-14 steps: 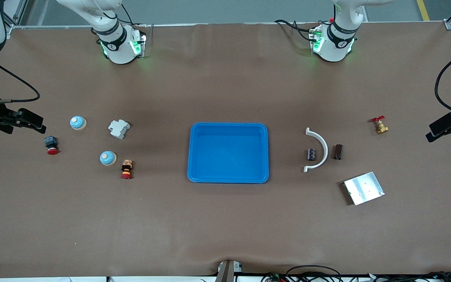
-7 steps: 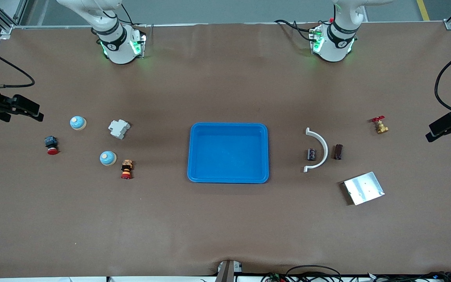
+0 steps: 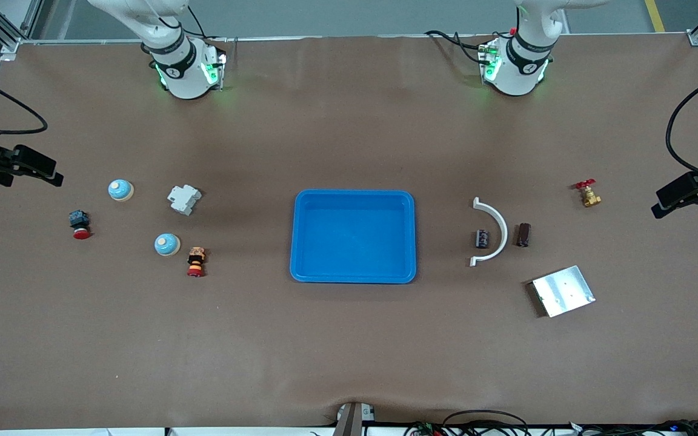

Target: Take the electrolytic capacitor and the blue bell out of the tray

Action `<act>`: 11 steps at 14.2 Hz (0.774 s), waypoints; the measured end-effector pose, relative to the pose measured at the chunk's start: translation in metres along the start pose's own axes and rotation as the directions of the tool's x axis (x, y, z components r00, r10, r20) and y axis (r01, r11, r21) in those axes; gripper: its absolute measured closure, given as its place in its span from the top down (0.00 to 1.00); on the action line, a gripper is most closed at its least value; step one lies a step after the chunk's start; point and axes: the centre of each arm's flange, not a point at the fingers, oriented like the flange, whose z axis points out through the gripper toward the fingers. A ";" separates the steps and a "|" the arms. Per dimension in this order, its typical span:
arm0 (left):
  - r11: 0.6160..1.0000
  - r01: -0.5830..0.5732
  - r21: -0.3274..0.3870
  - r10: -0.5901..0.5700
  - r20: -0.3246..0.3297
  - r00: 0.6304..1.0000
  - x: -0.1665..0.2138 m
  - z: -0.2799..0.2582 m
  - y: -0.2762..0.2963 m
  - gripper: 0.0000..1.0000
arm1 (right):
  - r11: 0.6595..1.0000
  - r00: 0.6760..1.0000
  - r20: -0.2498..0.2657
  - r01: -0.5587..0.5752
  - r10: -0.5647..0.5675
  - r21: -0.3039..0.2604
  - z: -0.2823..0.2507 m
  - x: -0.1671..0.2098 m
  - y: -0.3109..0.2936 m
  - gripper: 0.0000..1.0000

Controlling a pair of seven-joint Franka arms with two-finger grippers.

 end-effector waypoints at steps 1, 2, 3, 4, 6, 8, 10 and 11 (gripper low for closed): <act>1.000 -0.001 0.000 0.001 0.006 1.000 -0.003 0.002 0.001 1.00 | 1.000 1.000 0.000 0.000 0.000 0.000 -0.001 -0.001 0.000 1.00; 1.000 -0.001 0.000 0.001 0.014 1.000 -0.007 0.004 0.001 1.00 | 1.000 1.000 -0.001 0.000 0.000 0.000 -0.002 -0.001 0.000 1.00; 1.000 0.000 0.000 0.000 0.020 1.000 -0.011 0.006 0.000 1.00 | 1.000 1.000 -0.002 0.000 0.000 0.000 -0.002 -0.002 0.000 1.00; 1.000 0.000 -0.001 0.000 0.024 1.000 -0.015 0.007 -0.001 1.00 | 1.000 1.000 -0.002 0.000 0.000 0.000 -0.003 -0.002 0.000 1.00; 1.000 0.001 -0.001 -0.001 0.027 1.000 -0.020 0.008 -0.001 1.00 | 1.000 1.000 -0.002 0.000 0.000 0.000 -0.003 -0.002 0.000 1.00; 1.000 0.002 -0.001 -0.001 0.029 1.000 -0.021 0.008 -0.001 1.00 | 1.000 1.000 -0.001 0.000 0.000 0.000 -0.003 -0.002 0.000 1.00; 1.000 -0.001 -0.001 0.001 0.030 1.000 -0.021 0.009 0.000 1.00 | 1.000 1.000 0.000 0.000 0.000 0.000 -0.003 -0.002 0.000 1.00; 1.000 -0.003 -0.001 0.003 0.030 1.000 -0.022 0.009 0.001 1.00 | 1.000 1.000 0.001 0.000 0.000 0.000 -0.003 -0.002 0.000 1.00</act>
